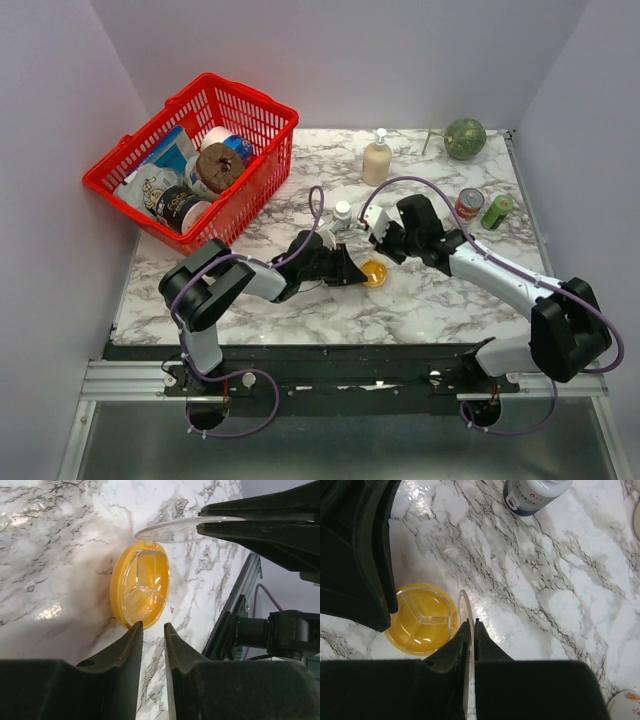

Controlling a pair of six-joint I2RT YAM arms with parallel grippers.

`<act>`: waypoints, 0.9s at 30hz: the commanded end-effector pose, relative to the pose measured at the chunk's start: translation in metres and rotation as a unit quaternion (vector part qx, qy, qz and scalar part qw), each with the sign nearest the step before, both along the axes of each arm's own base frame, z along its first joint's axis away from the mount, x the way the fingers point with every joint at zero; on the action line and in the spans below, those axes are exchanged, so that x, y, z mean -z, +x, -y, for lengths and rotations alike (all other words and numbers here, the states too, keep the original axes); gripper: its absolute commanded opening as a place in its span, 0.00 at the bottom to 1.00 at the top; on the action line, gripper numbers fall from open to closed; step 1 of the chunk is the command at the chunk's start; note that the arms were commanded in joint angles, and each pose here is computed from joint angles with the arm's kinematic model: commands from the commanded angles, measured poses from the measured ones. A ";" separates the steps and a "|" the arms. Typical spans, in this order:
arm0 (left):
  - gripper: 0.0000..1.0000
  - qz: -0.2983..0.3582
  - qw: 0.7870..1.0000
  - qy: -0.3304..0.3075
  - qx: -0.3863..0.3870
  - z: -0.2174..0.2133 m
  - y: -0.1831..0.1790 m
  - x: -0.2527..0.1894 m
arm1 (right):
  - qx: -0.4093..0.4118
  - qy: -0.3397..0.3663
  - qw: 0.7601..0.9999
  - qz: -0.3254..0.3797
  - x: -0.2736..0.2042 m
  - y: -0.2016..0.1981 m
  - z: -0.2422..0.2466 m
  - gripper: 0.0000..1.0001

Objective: Sort the pills into containers

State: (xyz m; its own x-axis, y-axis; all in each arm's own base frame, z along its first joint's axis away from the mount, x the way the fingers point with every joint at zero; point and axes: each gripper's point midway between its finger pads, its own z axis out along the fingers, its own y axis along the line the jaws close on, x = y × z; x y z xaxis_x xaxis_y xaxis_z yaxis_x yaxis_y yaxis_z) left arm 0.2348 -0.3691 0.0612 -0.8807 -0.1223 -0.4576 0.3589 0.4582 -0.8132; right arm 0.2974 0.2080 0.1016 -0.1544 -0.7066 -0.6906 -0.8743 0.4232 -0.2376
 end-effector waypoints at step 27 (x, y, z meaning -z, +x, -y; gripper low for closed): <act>0.38 0.069 0.995 0.051 -0.048 -0.041 -0.001 -0.019 | -0.004 0.004 1.000 -0.010 0.005 -0.004 -0.005 0.28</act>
State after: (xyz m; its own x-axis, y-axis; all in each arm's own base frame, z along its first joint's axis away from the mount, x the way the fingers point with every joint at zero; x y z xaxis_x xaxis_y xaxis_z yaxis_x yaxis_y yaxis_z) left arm 0.2287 -0.3440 0.0758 -0.8402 -0.1430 -0.5231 0.3862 0.5194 -0.7623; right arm 0.2972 0.2083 0.0970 -0.1675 -0.7110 -0.6830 -0.8726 0.4293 -0.2330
